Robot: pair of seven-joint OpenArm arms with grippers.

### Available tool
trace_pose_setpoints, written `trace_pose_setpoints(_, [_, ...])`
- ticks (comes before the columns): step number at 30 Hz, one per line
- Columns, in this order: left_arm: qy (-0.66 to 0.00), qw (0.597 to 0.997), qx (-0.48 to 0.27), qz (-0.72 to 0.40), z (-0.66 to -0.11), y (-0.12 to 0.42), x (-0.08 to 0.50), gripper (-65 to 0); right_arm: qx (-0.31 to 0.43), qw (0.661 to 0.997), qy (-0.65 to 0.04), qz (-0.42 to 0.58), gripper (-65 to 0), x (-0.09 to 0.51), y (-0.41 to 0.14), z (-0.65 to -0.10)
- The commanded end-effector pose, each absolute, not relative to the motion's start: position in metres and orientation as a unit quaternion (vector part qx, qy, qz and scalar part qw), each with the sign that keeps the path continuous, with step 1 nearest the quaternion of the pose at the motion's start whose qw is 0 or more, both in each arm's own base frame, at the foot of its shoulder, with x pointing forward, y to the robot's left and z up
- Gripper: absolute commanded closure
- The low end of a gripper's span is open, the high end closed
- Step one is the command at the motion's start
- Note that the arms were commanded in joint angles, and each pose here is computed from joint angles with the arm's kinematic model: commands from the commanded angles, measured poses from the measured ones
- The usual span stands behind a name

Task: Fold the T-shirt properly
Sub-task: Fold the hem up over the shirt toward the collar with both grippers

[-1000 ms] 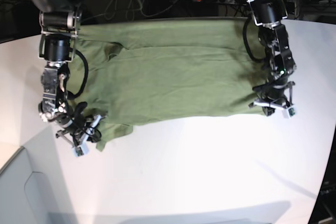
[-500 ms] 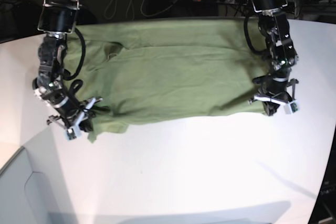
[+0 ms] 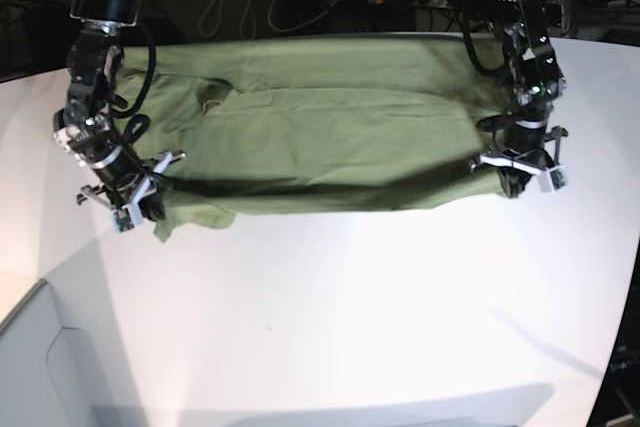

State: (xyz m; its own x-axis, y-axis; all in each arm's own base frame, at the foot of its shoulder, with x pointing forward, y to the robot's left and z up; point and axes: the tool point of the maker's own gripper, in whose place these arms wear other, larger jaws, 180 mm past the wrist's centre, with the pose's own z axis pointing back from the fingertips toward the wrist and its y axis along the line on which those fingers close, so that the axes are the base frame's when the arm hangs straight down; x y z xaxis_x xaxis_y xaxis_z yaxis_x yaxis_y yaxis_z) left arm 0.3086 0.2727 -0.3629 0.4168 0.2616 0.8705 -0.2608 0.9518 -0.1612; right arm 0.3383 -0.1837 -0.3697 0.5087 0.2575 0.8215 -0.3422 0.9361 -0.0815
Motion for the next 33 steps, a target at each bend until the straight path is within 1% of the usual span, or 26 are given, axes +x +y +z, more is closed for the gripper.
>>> trace_pose_setpoints(1, [-0.542,0.827,0.003,0.149,-0.347,0.276,0.314,0.0,0.046,0.854,-0.488,0.175,0.0,0.345,-0.185,-0.355])
trace_pose_setpoints(8, [-0.524,0.838,0.002,0.152,-0.361,0.273,0.299,0.0,0.037,0.864,-0.476,0.158,0.0,0.330,-0.200,-0.364])
trace_pose_setpoints(10, [-0.523,0.839,0.002,0.152,-0.362,0.273,0.298,0.0,0.036,0.862,-0.483,0.150,0.0,0.326,-0.205,-0.365])
trace_pose_setpoints(14, [-0.516,0.842,0.008,0.154,-0.366,0.277,0.292,0.0,0.044,0.858,-0.490,0.146,0.0,0.316,-0.203,-0.370])
trace_pose_setpoints(25, [-0.513,0.845,0.008,0.153,-0.369,0.276,0.291,0.0,0.048,0.866,-0.475,0.145,-0.2,0.302,-0.203,-0.381])
trace_pose_setpoints(26, [-0.512,0.845,0.008,0.153,-0.370,0.276,0.291,0.0,0.047,0.869,-0.471,0.146,-0.9,0.298,-0.204,-0.384])
trace_pose_setpoints(27, [-0.511,0.846,0.008,0.153,-0.370,0.276,0.290,0.0,0.047,0.870,-0.469,0.147,-3.0,0.296,-0.204,-0.385])
trace_pose_setpoints(31, [-0.510,0.846,0.009,0.152,-0.370,0.276,0.289,0.0,0.048,0.872,-0.464,0.148,-16.8,0.288,-0.204,-0.388])
trace_pose_setpoints(33, [-0.510,0.846,0.009,0.152,-0.370,0.276,0.289,0.0,0.044,0.868,-0.470,0.154,-22.5,0.286,-0.202,-0.381])
